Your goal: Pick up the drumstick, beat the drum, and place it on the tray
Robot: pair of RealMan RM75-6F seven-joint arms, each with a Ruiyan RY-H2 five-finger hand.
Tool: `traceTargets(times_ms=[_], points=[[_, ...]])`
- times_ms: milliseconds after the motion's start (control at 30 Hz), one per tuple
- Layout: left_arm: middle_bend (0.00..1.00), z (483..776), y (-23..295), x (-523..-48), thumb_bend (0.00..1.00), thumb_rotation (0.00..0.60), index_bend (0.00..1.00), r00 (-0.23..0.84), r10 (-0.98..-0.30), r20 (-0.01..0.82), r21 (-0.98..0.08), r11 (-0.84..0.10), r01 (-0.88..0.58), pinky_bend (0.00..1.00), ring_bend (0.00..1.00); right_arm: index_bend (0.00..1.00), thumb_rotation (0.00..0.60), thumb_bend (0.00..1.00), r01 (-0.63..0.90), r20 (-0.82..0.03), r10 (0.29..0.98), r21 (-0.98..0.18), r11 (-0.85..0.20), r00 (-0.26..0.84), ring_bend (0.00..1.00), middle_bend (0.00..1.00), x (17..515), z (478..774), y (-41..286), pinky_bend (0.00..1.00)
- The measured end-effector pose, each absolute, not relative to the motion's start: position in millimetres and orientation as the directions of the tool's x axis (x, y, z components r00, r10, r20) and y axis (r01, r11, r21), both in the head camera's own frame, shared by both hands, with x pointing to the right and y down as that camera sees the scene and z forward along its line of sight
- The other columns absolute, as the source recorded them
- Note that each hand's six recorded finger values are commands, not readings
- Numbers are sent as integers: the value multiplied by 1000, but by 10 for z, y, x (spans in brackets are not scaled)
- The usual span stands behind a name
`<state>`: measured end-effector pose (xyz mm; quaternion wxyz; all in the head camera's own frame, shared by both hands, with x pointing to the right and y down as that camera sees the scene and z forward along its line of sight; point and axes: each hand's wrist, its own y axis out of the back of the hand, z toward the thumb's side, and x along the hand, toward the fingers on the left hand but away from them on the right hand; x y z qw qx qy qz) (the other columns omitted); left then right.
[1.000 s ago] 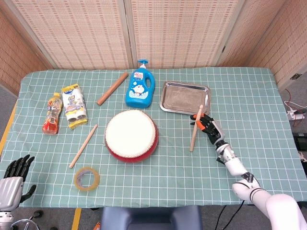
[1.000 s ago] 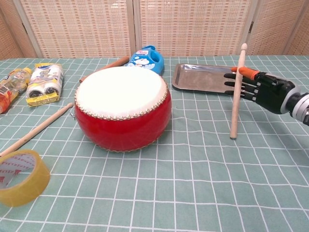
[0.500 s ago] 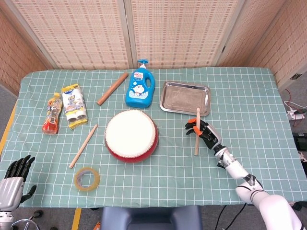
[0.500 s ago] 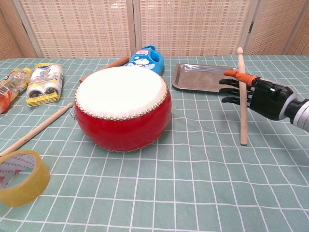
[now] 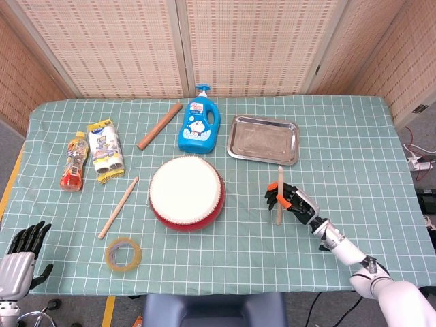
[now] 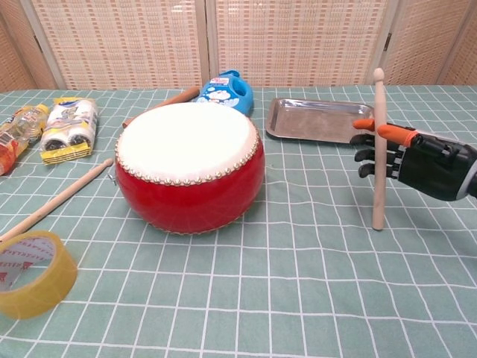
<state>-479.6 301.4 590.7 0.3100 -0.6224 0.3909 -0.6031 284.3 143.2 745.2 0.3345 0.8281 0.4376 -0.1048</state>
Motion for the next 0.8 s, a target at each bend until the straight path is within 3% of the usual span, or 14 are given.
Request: traceTargets(times_ms=[800], points=[[0, 5925, 3022, -4754, 255, 600, 24, -20, -857, 516, -852, -510, -116, 27, 0, 384, 527, 542, 798, -540, 587, 412, -441, 603, 483, 469, 3122, 7476, 1809, 537]])
